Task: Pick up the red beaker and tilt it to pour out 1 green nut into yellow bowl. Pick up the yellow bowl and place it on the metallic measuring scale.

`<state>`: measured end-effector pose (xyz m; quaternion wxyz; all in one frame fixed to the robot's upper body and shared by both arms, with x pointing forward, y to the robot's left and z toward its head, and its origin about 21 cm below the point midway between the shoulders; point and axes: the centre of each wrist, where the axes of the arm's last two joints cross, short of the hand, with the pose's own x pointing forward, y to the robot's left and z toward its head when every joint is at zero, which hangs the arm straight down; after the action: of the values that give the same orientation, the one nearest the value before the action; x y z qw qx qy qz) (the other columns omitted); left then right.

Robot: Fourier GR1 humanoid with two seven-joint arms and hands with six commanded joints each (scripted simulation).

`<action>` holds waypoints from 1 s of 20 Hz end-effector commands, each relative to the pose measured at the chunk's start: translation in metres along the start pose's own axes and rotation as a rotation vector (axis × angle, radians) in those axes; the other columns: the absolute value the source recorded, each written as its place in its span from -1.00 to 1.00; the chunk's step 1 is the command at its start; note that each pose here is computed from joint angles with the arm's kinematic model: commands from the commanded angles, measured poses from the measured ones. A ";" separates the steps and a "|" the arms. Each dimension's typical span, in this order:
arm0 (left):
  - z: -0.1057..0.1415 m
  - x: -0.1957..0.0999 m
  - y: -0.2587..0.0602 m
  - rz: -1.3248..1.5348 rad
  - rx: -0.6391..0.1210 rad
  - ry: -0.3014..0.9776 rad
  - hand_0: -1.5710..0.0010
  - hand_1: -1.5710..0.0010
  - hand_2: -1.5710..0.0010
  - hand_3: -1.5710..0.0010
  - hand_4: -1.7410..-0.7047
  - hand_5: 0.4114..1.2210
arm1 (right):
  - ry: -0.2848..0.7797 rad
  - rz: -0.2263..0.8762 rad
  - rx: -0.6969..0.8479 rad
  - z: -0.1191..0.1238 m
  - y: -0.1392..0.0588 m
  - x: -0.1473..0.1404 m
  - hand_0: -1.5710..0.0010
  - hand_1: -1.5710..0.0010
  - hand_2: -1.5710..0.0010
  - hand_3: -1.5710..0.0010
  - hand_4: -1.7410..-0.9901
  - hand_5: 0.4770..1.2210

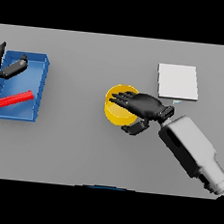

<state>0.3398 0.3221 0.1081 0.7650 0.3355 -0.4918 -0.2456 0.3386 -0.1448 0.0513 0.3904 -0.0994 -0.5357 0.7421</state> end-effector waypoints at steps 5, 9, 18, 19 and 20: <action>-0.004 0.001 0.004 0.002 0.004 0.002 1.00 1.00 1.00 1.00 0.82 -0.20 | 0.014 0.031 0.077 -0.004 -0.002 0.001 1.00 1.00 1.00 1.00 0.16 -0.45; 0.000 0.002 0.003 -0.005 -0.003 -0.004 1.00 1.00 1.00 1.00 0.83 -0.21 | 0.024 0.058 0.111 -0.012 0.000 0.004 1.00 1.00 0.99 0.98 0.15 -0.32; -0.004 0.005 0.005 0.007 0.012 -0.009 1.00 1.00 1.00 1.00 0.82 -0.22 | 0.017 0.073 0.199 -0.010 -0.001 0.004 -0.45 -0.41 -0.38 -0.10 -0.64 0.72; -0.002 0.005 0.006 0.007 0.011 -0.018 1.00 1.00 1.00 1.00 0.82 -0.22 | 0.013 0.070 0.202 -0.010 -0.001 0.003 -0.56 -0.53 -0.51 -0.19 -0.70 0.77; -0.001 0.006 0.005 0.007 0.007 -0.018 1.00 1.00 1.00 1.00 0.82 -0.22 | 0.027 0.066 0.201 -0.010 -0.001 0.006 -0.65 -0.62 -0.61 -0.30 -0.75 0.82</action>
<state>0.3431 0.3213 0.1158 0.7602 0.3339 -0.5009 -0.2444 0.3408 -0.1331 0.0503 0.3802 -0.0873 -0.4513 0.8026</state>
